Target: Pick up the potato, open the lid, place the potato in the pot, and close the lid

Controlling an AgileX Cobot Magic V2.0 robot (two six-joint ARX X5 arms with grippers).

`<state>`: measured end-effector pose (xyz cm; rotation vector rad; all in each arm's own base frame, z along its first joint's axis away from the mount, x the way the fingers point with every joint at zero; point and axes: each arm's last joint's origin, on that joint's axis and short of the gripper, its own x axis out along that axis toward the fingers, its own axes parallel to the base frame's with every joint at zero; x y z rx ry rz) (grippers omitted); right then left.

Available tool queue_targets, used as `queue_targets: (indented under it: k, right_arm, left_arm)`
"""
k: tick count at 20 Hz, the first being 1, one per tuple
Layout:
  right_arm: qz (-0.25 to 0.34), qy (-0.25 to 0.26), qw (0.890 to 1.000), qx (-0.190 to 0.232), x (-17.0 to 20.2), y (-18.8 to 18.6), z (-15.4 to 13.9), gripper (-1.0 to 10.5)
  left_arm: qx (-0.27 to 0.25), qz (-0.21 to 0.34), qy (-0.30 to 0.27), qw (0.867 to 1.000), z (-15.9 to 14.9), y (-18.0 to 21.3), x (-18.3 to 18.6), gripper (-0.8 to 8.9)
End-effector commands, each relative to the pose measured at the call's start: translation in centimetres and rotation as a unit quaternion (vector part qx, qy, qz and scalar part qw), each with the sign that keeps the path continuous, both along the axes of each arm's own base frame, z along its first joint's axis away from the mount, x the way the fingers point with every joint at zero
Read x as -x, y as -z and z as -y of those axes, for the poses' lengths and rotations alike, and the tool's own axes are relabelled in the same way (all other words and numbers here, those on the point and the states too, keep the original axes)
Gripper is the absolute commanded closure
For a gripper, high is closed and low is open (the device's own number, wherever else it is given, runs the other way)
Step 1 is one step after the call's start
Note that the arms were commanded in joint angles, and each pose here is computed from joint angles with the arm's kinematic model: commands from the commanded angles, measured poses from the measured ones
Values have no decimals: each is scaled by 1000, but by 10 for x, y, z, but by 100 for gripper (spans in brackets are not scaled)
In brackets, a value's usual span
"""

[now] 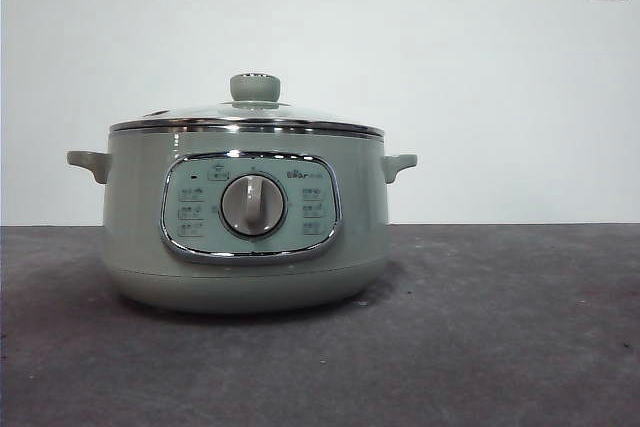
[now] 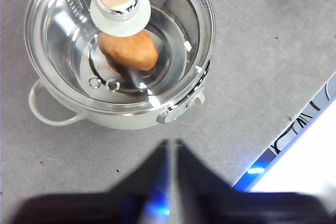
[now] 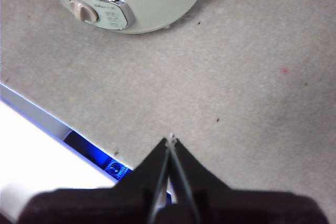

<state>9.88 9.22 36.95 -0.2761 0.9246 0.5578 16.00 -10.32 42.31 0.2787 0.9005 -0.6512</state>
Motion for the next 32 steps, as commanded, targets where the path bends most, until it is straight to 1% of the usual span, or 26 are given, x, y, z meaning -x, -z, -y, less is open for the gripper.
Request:
queue_targets:
  k: [1,8,10,11,12,14,15,16,17,19,20,22,24,26,28,30,32]
  right_arm:
    - [-2,5,1000,3,-1,2,-1,945]
    - [-2,5,1000,3,-1,2,-1,945]
    - [-2,5,1000,3,-1,2,-1,945]
    - [-2,5,1000,3,-1,2,-1,945]
    - [-2,5,1000,3,-1,2,-1,945]
    - [-2,5,1000,3,-1,2,-1,945]
    - [-2,5,1000,3,-1,2,-1,945]
    - [-2,5,1000,3,-1,2,-1,945]
    - [-2,5,1000,3,-1,2,-1,945]
    - [-2,5,1000,3,-1,2,-1,945]
    - [-3,5,1000,3,-1,3,-1,945]
    - [-3,5,1000,4,-1,3,-1,945]
    - [-4,5,1000,4,-1,3,-1,945]
    - [-4,5,1000,4,-1,3,-1,945]
    - [-4,5,1000,4,-1,3,-1,945]
    - [-4,5,1000,4,-1,3,-1,945]
    - [-4,5,1000,4,-1,3,-1,945]
  left_arm:
    - [1,1,2,1000,0,0,0,816]
    - [-1,2,-2,1000,-1,0,-1,816]
    - [-11,41,-8,999,-9,-5,-1,815]
    - [-16,65,4,998,-16,-10,3,815]
    - [-15,73,1,997,-21,-12,8,815]
    - [-1,106,-36,994,-39,-11,19,815]
    - [10,127,-67,990,-50,-3,24,815]
    - [24,147,-95,984,-57,7,27,815]
    - [41,176,-128,975,-66,23,31,815]
    - [63,235,-169,955,-77,60,36,815]
    - [76,269,-189,941,-82,84,40,815]
    - [116,305,-235,916,-89,131,43,815]
    - [146,320,-264,898,-93,176,47,815]
    - [151,329,-268,893,-94,212,50,815]
    - [148,322,-268,896,-94,241,54,815]
    - [146,320,-271,896,-94,259,57,815]
    - [148,327,-270,893,-95,269,59,815]
